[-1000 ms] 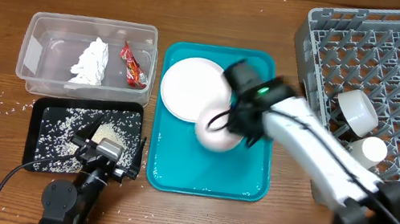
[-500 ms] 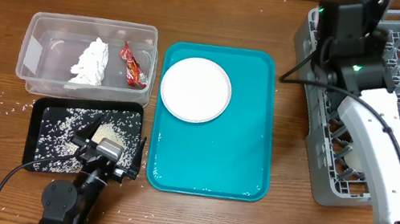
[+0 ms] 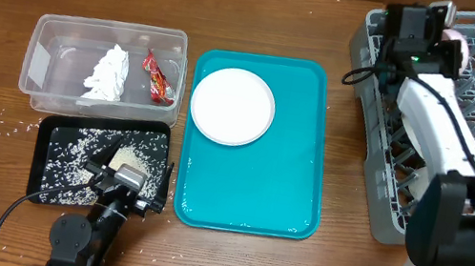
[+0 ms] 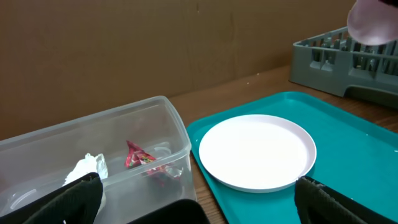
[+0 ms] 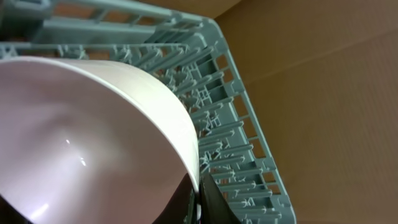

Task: Sort waste into correct bins and load items into the dishwasher
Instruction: 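Lift the small plate and stand it in the dish rack, then reach the right gripper to the large white plate and grasp its rim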

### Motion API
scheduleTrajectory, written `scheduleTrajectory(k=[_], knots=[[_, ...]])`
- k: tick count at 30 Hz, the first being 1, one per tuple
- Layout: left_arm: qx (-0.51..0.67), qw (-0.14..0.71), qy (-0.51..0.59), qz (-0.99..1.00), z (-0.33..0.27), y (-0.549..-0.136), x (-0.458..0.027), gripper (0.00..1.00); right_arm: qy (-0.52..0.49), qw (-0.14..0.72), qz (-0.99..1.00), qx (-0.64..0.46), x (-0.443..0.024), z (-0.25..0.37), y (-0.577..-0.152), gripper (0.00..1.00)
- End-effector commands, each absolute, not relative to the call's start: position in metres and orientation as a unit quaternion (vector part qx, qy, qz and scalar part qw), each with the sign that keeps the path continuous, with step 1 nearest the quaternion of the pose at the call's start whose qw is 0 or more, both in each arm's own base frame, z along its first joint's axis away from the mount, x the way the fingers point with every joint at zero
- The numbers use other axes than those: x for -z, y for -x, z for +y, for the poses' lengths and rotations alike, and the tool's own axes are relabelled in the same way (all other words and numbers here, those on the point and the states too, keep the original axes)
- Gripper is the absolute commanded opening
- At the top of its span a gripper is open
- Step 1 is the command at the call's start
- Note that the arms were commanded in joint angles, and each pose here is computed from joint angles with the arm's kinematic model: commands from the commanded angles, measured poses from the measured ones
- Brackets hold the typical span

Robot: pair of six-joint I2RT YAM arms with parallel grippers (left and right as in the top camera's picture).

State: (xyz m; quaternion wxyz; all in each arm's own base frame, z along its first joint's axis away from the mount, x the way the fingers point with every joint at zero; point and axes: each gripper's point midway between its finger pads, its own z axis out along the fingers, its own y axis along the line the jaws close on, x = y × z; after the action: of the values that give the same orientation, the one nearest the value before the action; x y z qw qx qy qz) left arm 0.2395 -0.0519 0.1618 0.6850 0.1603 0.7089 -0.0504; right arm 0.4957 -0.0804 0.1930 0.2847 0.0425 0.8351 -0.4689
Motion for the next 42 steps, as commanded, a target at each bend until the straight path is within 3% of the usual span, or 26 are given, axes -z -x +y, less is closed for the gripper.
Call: scheduleTrajectory(k=[1, 12, 13, 15, 20, 24, 30, 36, 42], knots=[[0.046, 0.688, -0.167, 0.704, -0.052, -0.239, -0.163, 1.0, -0.032, 0.283, 0.827, 0.485, -0.2, -0.074, -0.495, 0.04], [0.046, 0.688, -0.167, 0.704, -0.052, -0.239, -0.163, 1.0, 0.031, 0.253, 0.853, 0.455, -0.173, -0.021, -0.48, 0.05], [0.046, 0.688, -0.167, 0.704, -0.052, -0.239, -0.163, 1.0, 0.034, 0.25, 0.855, 0.454, -0.171, -0.017, -0.477, 0.11], [0.046, 0.688, -0.167, 0.704, -0.052, -0.239, -0.163, 1.0, 0.04, 0.243, 0.857, 0.452, -0.168, -0.01, -0.471, 0.38], [0.046, 0.688, -0.167, 0.704, -0.052, -0.239, -0.163, 1.0, 0.071, 0.229, 0.859, 0.452, -0.167, 0.01, -0.459, 0.75], [0.046, 0.688, -0.167, 0.704, -0.052, -0.239, -0.163, 1.0, 0.068, 0.25, 0.867, 0.426, -0.178, 0.036, -0.45, 0.84], [0.046, 0.688, -0.167, 0.704, -0.052, -0.239, -0.163, 1.0, 0.08, 0.234, 0.949, 0.194, -0.177, 0.119, -0.425, 0.85], [0.046, 0.688, -0.167, 0.704, -0.052, -0.239, -0.163, 1.0, 0.127, 0.126, 0.977, -0.111, -0.153, 0.221, -0.381, 0.78], [0.046, 0.688, -0.167, 0.704, -0.052, -0.239, -0.163, 1.0, 0.017, 0.075, 0.991, -0.108, -0.102, 0.217, -0.371, 0.76]])
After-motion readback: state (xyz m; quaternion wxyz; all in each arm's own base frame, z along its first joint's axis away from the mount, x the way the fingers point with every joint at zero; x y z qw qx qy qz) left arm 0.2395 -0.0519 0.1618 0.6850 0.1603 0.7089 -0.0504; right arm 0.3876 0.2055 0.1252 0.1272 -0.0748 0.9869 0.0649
